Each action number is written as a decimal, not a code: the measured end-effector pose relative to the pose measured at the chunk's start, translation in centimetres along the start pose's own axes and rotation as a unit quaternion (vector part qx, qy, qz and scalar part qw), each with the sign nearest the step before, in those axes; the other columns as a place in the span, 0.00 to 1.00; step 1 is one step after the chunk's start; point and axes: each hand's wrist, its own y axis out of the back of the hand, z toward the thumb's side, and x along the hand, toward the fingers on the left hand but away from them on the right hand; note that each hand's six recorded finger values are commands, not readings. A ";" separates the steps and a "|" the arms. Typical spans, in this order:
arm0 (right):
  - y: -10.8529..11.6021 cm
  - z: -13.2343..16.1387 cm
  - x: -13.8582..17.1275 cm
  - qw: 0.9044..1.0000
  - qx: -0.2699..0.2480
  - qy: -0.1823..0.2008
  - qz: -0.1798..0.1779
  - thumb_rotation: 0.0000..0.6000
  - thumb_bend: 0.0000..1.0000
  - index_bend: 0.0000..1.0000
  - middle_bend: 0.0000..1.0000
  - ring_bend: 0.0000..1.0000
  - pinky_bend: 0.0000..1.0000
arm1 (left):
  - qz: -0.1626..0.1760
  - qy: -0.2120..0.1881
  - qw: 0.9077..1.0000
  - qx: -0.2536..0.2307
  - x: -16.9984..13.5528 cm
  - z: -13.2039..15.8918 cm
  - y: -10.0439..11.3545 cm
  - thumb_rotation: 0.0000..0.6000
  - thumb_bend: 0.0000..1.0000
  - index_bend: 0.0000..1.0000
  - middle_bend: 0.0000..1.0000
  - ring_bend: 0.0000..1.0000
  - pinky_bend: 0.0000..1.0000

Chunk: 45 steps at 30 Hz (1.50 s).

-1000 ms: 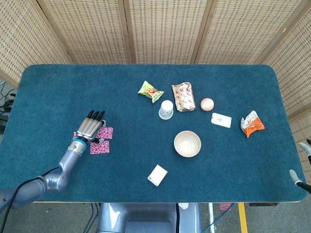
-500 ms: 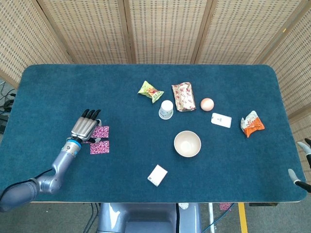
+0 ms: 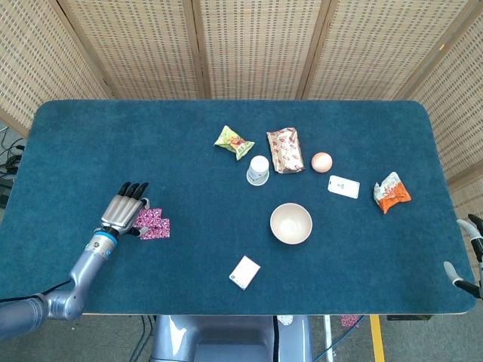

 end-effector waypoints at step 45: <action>0.1 -0.6 0.3 1.000 -0.003 -0.006 -0.004 1.00 0.34 0.16 0.13 0.00 0.00 | 0.000 0.015 1.000 0.014 -1.3 -0.3 0.2 0.83 0.24 0.18 0.00 0.00 0.00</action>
